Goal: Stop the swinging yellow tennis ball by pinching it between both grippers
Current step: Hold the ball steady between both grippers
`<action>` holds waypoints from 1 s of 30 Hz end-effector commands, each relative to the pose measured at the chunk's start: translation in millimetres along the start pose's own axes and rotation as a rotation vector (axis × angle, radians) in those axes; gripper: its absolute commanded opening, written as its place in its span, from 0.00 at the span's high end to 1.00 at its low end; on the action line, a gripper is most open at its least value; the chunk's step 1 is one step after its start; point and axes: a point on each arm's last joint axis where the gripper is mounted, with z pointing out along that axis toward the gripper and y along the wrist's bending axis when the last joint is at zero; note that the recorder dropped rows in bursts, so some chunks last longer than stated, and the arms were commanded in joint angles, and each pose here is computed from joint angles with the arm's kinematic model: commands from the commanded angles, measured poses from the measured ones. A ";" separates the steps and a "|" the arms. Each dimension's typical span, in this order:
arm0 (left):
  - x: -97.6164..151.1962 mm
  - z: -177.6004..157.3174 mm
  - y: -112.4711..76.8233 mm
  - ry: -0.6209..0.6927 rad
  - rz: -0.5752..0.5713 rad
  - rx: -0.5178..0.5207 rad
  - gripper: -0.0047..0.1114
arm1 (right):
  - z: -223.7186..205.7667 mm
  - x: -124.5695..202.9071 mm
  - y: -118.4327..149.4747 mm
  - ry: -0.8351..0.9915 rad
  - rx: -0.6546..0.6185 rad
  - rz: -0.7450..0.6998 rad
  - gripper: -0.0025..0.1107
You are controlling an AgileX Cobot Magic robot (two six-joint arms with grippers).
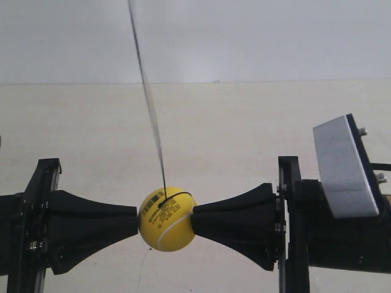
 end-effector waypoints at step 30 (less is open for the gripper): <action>0.8 0.3 -1.9 -0.005 -0.004 0.010 0.92 | 0.5 -1.3 0.1 -0.003 -0.005 -0.001 0.98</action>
